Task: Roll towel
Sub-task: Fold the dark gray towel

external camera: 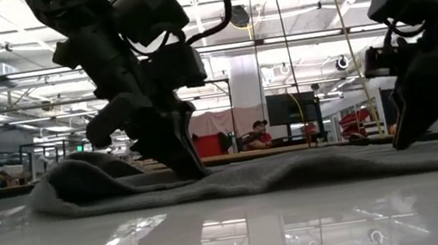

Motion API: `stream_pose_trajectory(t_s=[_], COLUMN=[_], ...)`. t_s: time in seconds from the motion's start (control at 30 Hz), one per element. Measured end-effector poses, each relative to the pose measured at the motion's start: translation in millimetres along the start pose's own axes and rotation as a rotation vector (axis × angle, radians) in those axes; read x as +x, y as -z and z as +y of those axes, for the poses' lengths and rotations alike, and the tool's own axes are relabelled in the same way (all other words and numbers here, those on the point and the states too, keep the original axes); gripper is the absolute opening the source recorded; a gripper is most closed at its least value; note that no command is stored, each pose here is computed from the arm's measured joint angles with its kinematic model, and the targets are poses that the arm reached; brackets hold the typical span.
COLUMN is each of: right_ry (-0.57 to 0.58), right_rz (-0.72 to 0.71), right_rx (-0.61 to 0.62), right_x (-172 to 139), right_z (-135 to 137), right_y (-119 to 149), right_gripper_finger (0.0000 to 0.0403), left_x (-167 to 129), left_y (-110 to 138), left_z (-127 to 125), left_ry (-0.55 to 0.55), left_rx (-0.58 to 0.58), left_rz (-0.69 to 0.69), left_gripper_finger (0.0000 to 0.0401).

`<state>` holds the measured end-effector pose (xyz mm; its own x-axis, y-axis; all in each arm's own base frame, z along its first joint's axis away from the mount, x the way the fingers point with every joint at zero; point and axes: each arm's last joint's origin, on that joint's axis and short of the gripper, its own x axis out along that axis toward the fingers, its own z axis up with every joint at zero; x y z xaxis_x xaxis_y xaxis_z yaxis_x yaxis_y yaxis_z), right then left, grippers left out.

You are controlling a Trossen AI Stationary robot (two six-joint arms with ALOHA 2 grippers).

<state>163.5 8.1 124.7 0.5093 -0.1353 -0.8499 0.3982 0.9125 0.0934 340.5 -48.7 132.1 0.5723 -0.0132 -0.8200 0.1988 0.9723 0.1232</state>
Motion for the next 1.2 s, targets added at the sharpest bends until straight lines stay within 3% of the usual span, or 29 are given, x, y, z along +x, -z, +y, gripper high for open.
stream_pose_trajectory(t_s=[0.1,0.47,1.2], right_ry=[0.002,-0.002,-0.002], right_rz=[0.006,0.037,0.048], right_rx=[0.013,0.029,0.013], right_x=[2.3,5.0,5.4], right_z=[-2.1,-5.0,-5.6], right_y=[5.1,13.1,14.5], right_gripper_finger=[0.0097,0.0013,0.0006], left_x=[-6.5,-24.3,-27.6], left_y=[-8.5,-25.0,-20.1], left_z=[1.2,-0.2,-17.1], left_ry=[0.007,0.029,0.064], left_rx=[0.024,0.043,0.083], left_rz=[-0.021,0.057,0.135], left_gripper_finger=[0.0008,0.0028,0.0041])
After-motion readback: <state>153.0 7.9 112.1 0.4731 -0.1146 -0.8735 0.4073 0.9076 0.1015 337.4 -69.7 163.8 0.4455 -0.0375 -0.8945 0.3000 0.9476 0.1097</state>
